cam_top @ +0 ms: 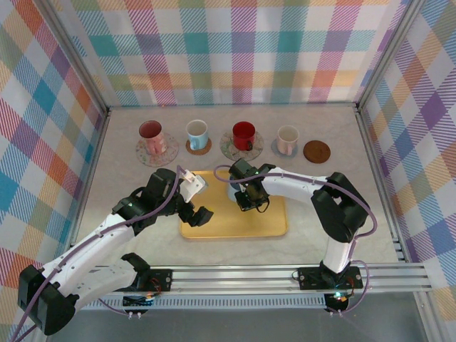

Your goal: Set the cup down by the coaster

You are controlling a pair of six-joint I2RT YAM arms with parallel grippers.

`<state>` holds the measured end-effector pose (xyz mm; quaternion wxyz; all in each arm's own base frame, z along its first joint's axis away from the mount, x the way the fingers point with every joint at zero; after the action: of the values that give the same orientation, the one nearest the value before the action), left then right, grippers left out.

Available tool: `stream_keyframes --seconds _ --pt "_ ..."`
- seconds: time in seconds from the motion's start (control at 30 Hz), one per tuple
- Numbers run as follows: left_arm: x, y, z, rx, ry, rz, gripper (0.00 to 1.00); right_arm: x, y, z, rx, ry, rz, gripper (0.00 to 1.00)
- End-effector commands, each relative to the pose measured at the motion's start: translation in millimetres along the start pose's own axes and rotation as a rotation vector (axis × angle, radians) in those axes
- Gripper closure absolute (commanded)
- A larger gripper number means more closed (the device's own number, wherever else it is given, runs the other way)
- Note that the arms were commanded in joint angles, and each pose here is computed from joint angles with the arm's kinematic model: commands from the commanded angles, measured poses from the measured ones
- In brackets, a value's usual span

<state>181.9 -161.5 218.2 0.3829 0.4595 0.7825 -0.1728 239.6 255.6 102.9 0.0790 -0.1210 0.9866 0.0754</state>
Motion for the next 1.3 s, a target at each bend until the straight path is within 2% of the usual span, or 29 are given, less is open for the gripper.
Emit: stream_keyframes --seconds 0.0,0.3,0.57,0.93,1.27 --pt "-0.1 -3.2 2.2 0.016 -0.014 -0.005 0.0 -3.0 5.8 -1.2 -0.021 -0.019 -0.031 1.0" --pt "-6.9 -1.1 5.5 0.016 -0.045 -0.022 0.0 -2.6 5.5 -11.3 -0.052 -0.072 -0.041 1.0" --pt "-18.1 3.8 1.7 -0.023 -0.104 -0.019 0.0 -7.9 9.1 -46.0 -0.147 -0.213 -0.006 1.0" --pt "-36.9 14.8 -5.8 -0.101 -0.151 -0.008 0.0 -22.2 4.8 -96.8 -0.106 -0.364 -0.041 1.0" --pt "-67.9 25.3 0.2 -0.125 -0.273 0.012 0.0 -38.8 -15.3 -141.4 -0.074 -0.516 -0.017 1.0"
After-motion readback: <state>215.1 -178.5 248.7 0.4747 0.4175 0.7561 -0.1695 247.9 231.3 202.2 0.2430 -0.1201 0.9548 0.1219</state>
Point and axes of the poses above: each hand's point on the last joint's axis, 136 mm out from that joint toward the fingers, its own z axis out along the fingers, its own y axis along the line the jaws close on, x = y × z, the point moved 7 cm from there along -z, back along the fingers, and after that the axes turned 10 degrees about z, right-handed, at the moved point
